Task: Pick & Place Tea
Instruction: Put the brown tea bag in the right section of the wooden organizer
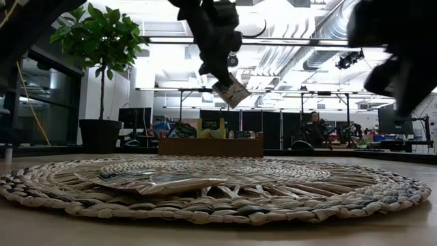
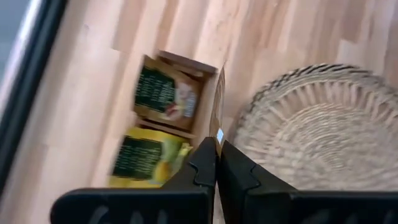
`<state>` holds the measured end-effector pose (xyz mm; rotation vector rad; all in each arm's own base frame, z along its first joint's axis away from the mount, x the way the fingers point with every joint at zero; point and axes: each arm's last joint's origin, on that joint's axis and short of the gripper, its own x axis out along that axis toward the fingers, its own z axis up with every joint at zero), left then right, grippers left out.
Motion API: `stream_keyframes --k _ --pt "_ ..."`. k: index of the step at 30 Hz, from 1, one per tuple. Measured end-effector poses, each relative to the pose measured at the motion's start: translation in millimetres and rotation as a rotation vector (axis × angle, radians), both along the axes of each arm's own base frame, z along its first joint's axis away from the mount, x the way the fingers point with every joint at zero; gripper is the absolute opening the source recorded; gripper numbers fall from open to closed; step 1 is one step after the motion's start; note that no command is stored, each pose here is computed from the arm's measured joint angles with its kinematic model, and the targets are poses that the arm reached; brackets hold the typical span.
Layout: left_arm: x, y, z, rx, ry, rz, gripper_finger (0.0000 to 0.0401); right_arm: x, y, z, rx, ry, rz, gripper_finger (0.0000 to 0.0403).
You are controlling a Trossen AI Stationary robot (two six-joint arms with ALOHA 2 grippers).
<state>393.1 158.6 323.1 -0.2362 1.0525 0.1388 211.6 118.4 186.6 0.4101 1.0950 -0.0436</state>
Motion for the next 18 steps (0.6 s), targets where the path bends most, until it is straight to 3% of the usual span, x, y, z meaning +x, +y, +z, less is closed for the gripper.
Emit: stream_keyframes --k 11,18 --pt "11 20 -34 0.097 0.084 -0.142 0.0000 17 -27 2 0.023 -0.036 -0.143 0.0000" --pt "25 24 -37 0.159 0.085 -0.202 0.0000 19 -33 2 0.021 -0.038 -0.183 0.0000"
